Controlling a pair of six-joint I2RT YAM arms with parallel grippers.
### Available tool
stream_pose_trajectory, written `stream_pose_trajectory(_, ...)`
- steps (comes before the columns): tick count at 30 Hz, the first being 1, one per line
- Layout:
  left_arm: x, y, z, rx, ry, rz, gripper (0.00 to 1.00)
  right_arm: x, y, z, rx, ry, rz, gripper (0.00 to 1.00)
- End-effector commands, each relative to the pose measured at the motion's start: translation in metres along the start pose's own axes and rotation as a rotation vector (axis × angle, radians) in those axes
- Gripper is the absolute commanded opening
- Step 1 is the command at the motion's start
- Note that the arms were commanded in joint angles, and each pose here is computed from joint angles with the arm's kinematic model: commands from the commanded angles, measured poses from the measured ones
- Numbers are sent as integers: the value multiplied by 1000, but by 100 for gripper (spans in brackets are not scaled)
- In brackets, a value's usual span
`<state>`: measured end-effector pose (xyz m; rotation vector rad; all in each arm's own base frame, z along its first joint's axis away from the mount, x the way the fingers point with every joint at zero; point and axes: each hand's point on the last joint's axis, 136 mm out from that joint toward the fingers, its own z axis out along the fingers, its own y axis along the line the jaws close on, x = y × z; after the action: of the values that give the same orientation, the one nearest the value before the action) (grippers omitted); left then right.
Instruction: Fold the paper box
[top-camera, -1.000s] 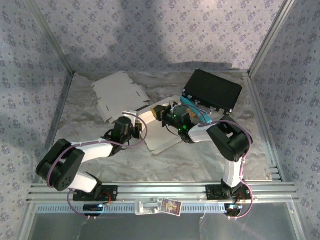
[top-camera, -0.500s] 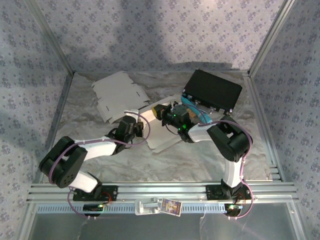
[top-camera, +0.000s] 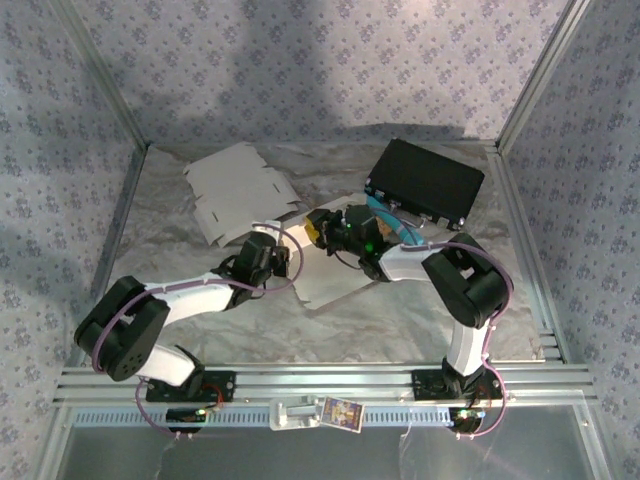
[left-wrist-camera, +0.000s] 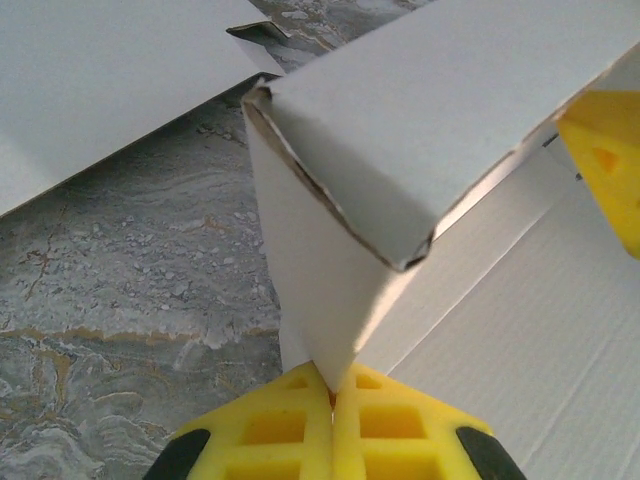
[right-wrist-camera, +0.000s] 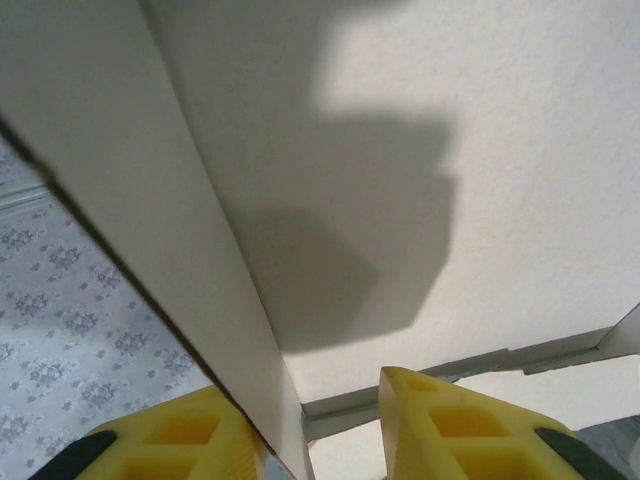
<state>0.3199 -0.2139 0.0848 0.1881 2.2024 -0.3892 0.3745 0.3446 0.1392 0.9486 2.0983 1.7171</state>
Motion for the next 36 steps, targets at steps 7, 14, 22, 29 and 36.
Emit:
stream_pose_trajectory(7,-9,-13,-5,42,-15,24,0,-14,12,-7,18,-37,-24,33)
stream_pose_trajectory(14,-7,-13,-3,39,-6,26,0,-26,27,-13,0,-63,-44,32)
stream_pose_trajectory(22,-8,-13,-2,38,-2,31,0,-28,17,-9,22,-62,-29,19)
stream_pose_trajectory(29,-11,-15,0,51,-31,43,0,-26,4,-11,87,-61,-5,0)
stream_pose_trajectory(36,-19,-16,8,60,-48,39,19,-25,-12,-15,143,-53,24,0)
